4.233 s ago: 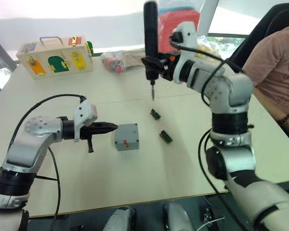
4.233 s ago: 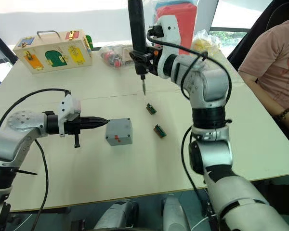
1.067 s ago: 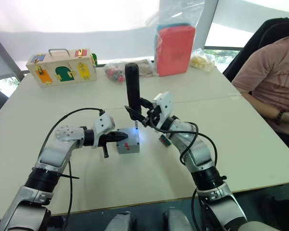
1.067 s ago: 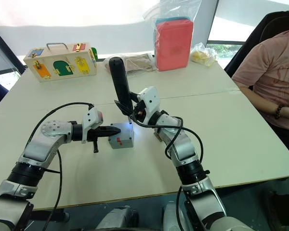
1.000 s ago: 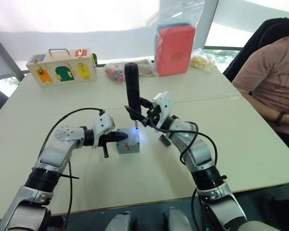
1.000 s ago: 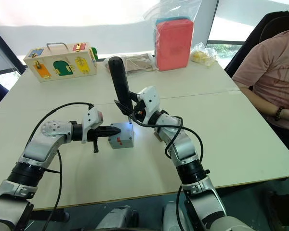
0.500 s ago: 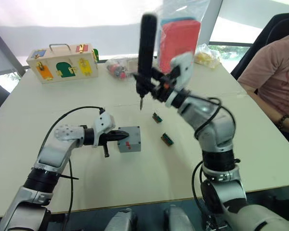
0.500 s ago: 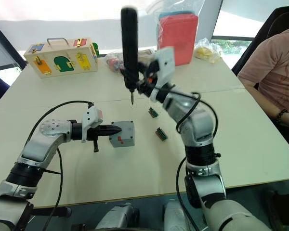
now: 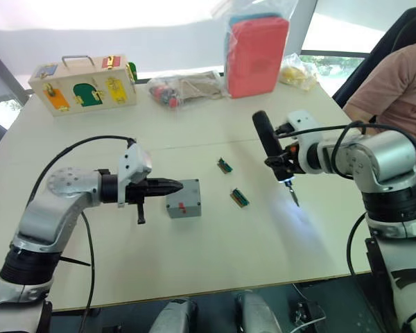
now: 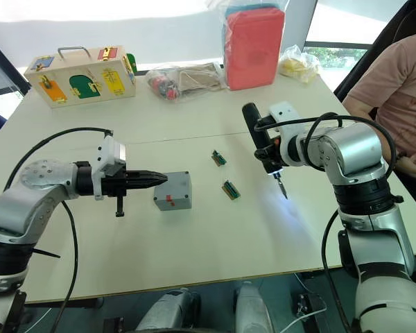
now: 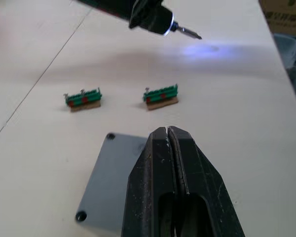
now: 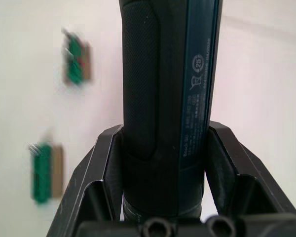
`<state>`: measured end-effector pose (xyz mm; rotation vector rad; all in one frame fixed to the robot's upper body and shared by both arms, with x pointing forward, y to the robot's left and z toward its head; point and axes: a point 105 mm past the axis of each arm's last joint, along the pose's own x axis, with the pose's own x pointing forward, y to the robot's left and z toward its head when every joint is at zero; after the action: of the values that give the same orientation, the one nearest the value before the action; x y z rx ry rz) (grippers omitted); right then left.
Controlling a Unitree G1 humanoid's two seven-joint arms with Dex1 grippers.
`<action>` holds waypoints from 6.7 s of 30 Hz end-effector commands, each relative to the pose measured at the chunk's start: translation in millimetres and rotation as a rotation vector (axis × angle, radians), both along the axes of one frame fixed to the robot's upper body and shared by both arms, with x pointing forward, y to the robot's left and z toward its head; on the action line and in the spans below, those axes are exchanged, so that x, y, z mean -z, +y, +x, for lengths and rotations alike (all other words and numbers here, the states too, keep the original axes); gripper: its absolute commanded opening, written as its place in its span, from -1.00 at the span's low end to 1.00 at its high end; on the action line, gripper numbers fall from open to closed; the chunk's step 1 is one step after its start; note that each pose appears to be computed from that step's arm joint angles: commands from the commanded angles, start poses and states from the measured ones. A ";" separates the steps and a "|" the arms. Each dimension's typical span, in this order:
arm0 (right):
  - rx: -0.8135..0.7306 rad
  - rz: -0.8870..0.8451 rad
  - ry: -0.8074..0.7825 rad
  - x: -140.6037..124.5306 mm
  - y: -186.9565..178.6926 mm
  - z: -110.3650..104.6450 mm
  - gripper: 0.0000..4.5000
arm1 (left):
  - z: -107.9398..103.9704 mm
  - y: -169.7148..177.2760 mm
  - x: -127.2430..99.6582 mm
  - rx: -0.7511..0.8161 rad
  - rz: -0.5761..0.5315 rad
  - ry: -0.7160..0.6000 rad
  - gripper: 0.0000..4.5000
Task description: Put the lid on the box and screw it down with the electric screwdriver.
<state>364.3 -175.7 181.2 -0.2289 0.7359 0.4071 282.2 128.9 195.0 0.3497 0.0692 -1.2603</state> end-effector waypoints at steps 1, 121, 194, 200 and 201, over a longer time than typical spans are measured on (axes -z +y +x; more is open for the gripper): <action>0.074 -0.056 0.111 -2.7 -16.8 -0.5 -0.19 | -10.0 2.9 -31.6 0.016 -0.050 -0.070 -1.00; -0.850 0.007 -0.270 52.4 164.7 -26.4 -0.95 | 8.5 50.2 90.5 -0.166 0.158 0.162 -1.00; -0.326 0.110 -0.340 63.3 71.5 -25.2 0.40 | 3.6 21.0 -11.9 -0.091 0.009 -0.004 -1.00; -0.326 0.117 -0.344 60.7 70.0 -24.7 0.40 | 4.7 20.3 -11.3 -0.088 0.008 -0.005 -1.00; -0.325 0.117 -0.345 60.6 69.1 -24.7 0.40 | 5.0 20.0 -11.4 -0.087 0.007 -0.006 -1.00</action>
<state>337.7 -106.3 108.2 -0.3091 0.3825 0.6997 287.8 152.4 195.5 0.3172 0.1303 -1.1641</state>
